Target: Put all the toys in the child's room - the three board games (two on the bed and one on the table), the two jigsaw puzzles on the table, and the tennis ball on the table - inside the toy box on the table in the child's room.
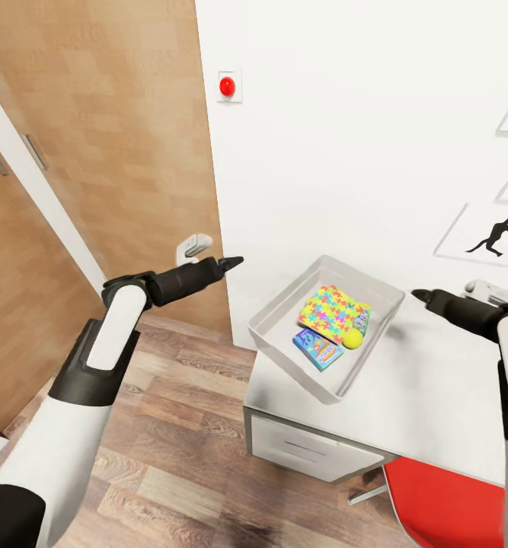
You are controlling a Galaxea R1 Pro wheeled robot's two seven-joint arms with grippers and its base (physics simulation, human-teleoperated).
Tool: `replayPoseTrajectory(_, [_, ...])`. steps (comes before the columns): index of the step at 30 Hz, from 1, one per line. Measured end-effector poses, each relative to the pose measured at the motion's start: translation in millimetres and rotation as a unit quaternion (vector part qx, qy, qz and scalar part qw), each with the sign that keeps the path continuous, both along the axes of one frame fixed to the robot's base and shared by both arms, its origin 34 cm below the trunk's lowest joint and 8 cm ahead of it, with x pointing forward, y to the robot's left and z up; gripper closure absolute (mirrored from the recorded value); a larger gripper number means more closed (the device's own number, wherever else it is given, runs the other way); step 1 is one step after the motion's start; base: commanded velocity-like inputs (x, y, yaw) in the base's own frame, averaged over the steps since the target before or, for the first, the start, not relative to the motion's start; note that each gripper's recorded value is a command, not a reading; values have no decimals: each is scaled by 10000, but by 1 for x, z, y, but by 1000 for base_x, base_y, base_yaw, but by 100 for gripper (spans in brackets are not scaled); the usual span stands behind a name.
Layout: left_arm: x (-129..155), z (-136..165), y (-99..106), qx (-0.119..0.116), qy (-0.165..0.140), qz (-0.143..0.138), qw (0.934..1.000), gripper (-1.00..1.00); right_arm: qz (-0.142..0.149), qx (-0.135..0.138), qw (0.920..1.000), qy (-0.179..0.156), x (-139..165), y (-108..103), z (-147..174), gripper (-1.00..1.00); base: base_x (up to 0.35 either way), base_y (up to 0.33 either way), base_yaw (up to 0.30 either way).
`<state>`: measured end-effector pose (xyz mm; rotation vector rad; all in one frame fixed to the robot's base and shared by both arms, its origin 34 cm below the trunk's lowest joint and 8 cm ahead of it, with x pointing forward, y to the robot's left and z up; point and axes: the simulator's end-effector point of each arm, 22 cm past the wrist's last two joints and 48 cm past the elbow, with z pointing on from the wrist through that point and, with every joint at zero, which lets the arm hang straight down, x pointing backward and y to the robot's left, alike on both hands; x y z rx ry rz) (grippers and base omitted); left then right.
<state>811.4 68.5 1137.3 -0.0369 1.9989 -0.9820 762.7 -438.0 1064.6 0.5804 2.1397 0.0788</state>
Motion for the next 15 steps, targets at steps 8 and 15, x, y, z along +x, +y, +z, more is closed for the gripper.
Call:
replayPoseTrajectory(8, [-33, 12, -48, -537, 36, -348, 9979, -100, -547, -83, 9982, 237, -52, -81, -13, -100, 0, 0, 0])
replayPoseTrajectory(15, [-75, 10, -120, -588, 190, -918, 9939, -100, -565, 189, 9982, -25, -94, -126, -8, -100, 0, 0, -12])
